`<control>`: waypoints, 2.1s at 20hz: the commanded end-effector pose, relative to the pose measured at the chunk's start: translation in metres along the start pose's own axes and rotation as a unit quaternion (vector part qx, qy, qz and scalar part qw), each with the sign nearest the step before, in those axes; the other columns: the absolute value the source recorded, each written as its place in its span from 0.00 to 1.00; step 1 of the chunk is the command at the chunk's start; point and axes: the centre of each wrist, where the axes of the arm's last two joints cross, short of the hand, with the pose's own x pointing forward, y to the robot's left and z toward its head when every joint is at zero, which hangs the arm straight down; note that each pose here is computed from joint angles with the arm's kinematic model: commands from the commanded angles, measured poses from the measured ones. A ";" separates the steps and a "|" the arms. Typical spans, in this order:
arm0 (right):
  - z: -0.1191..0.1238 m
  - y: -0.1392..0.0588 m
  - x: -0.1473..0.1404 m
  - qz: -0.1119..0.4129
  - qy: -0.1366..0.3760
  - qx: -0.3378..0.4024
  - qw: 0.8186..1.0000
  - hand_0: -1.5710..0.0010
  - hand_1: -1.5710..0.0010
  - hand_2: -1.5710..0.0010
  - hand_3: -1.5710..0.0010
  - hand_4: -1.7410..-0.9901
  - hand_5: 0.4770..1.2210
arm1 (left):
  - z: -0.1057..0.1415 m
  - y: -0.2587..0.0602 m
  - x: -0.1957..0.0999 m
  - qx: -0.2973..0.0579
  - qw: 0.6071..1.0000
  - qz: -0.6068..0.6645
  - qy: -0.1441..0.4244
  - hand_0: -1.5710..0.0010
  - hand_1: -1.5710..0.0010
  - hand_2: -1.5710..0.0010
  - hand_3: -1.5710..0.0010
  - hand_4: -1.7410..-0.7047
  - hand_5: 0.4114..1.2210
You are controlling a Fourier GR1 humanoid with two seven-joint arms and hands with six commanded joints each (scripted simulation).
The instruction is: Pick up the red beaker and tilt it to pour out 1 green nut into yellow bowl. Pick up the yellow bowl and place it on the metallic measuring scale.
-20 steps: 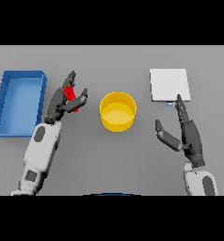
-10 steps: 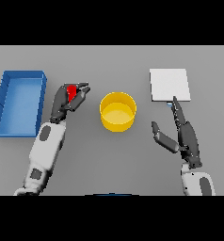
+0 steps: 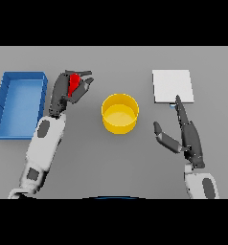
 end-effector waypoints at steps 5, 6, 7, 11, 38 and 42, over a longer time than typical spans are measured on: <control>0.005 0.002 0.003 0.017 0.003 0.001 1.000 1.00 1.00 1.00 1.00 0.66 0.29 | -0.010 0.006 0.030 -0.090 0.983 -0.157 -0.015 0.01 0.01 0.01 0.01 0.01 0.87; 0.007 0.001 0.002 0.014 0.004 0.001 1.000 1.00 1.00 1.00 1.00 0.66 0.29 | -0.009 0.007 0.030 -0.099 0.981 -0.168 -0.015 0.01 0.01 0.01 0.01 0.01 0.87; 0.007 0.004 0.002 0.015 0.006 0.004 1.000 1.00 1.00 1.00 1.00 0.66 0.30 | -0.007 0.009 0.030 -0.105 0.978 -0.177 -0.016 0.01 0.01 0.01 0.01 0.01 0.87; 0.007 0.004 0.006 0.011 0.009 0.008 1.000 1.00 1.00 1.00 1.00 0.65 0.32 | -0.006 0.011 0.034 -0.135 0.958 -0.252 -0.029 0.00 0.00 0.00 0.00 0.01 0.87; 0.002 0.009 0.003 0.004 0.009 -0.014 1.000 1.00 1.00 1.00 1.00 0.75 0.21 | -0.055 -0.078 0.099 -0.353 0.444 -0.804 -0.177 0.00 0.00 0.00 0.00 0.01 1.00; 0.005 0.011 0.004 0.006 0.006 -0.017 1.000 1.00 1.00 1.00 1.00 0.77 0.20 | -0.055 -0.089 0.103 -0.340 0.360 -0.843 -0.211 0.00 0.00 0.00 0.00 0.01 1.00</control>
